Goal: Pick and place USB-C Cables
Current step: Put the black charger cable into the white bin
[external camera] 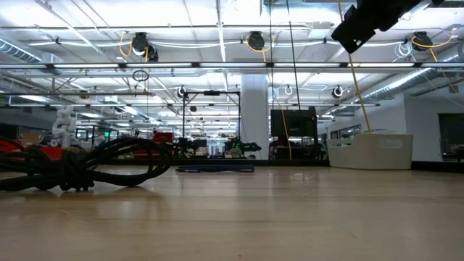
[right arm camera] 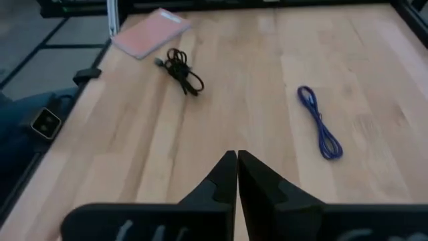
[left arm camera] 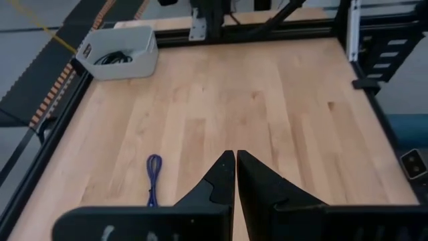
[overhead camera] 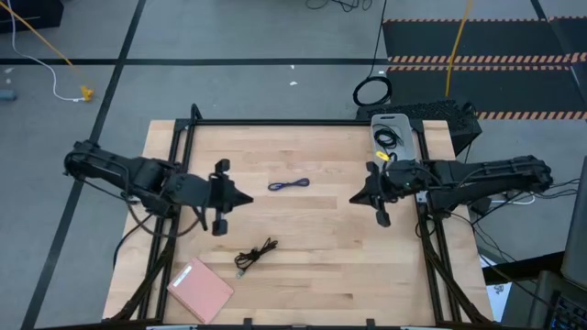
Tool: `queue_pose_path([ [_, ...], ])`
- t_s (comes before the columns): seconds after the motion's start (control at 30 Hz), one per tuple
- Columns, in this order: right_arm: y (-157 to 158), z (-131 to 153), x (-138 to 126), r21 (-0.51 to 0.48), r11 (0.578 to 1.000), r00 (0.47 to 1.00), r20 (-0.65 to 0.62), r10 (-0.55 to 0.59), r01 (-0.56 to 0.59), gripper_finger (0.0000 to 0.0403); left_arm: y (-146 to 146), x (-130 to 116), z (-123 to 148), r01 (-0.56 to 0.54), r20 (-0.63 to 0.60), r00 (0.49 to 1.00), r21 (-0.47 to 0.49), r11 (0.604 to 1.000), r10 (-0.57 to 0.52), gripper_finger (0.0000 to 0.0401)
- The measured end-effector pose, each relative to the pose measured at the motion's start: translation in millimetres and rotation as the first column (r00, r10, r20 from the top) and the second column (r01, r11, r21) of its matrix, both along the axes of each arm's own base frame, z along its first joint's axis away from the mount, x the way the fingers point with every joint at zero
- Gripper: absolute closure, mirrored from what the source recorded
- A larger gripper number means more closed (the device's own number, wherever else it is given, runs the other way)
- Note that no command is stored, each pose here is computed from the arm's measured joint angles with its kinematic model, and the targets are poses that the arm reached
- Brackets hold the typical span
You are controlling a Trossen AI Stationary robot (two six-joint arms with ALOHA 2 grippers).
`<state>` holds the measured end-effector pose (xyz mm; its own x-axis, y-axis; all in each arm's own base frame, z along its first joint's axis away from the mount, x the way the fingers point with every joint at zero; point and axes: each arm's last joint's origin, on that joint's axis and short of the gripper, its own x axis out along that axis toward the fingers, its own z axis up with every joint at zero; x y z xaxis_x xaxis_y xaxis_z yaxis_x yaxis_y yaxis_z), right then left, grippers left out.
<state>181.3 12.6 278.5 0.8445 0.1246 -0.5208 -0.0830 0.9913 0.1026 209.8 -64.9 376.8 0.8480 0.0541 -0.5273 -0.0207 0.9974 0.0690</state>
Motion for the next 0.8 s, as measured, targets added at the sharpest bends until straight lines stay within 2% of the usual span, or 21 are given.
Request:
queue_pose_path([
  [0.2, 5, 2, 0, 0.005, 1.000, 1.000, 0.017, 0.021, -0.021, 0.0397, -2, -17, 7, 0.034, 0.017, 0.999, -0.018, 0.999, -0.033, 0.0380],
  [0.4, 6, 2, 0, -0.006, 1.000, 1.000, 0.018, 0.006, -0.006, 0.0397, -1, -32, 11, -0.003, -0.053, 0.999, -0.075, 0.997, -0.001, 0.0380],
  [0.63, 6, 2, 0, -0.006, 1.000, 1.000, 0.019, 0.006, -0.005, 0.0397, -7, -31, 31, -0.025, -0.166, 0.986, -0.078, 0.997, 0.012, 0.0380],
  [0.8, 6, 2, 1, -0.011, 1.000, 1.000, 0.027, 0.009, -0.008, 0.0397, -11, -23, 43, -0.045, -0.285, 0.958, -0.089, 0.995, 0.018, 0.0380],
])
